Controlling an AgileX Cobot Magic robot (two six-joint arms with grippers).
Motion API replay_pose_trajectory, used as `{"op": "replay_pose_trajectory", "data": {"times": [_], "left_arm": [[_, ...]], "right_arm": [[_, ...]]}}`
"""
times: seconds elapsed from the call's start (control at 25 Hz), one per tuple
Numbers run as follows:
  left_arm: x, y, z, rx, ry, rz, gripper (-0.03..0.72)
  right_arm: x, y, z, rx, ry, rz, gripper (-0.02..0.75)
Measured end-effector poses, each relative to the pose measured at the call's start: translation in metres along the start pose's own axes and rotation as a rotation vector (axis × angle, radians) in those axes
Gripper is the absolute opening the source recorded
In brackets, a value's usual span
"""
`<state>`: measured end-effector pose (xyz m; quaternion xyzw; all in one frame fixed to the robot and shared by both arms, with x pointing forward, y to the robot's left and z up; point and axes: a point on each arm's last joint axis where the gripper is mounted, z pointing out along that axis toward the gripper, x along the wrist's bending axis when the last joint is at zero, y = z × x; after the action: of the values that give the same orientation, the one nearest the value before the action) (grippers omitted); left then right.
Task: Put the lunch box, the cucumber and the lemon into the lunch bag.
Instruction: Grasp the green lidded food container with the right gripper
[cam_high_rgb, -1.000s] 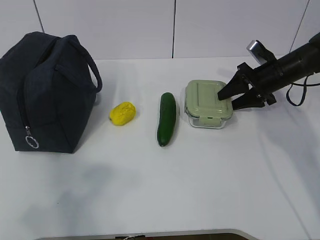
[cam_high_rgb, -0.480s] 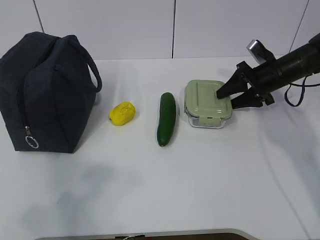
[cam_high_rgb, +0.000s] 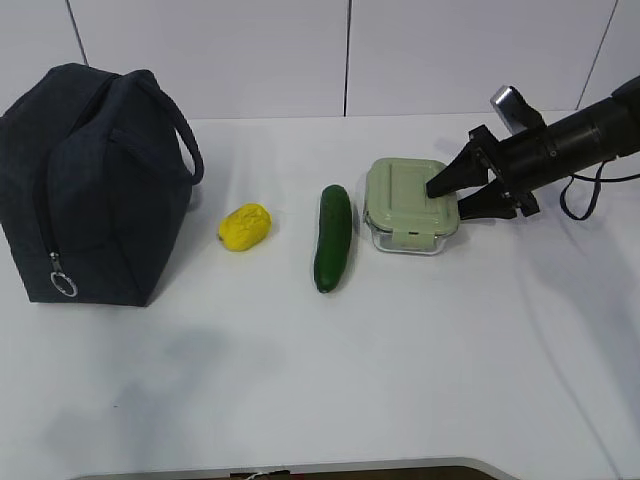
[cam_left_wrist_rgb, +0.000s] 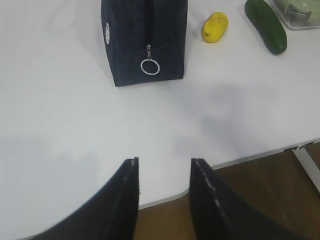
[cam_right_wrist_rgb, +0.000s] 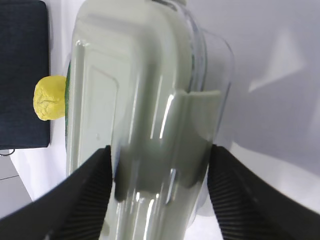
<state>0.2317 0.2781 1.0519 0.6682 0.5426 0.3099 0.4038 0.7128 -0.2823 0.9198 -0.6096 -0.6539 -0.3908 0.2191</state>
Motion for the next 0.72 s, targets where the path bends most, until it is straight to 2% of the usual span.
{"op": "replay_pose_trajectory", "data": {"times": [0.72], "left_arm": [[0.0000,0.0000,0.0000,0.000,0.000,0.000,0.242]], "right_arm": [[0.0001,0.0003,0.0000,-0.003,0.001,-0.003,0.447]]}}
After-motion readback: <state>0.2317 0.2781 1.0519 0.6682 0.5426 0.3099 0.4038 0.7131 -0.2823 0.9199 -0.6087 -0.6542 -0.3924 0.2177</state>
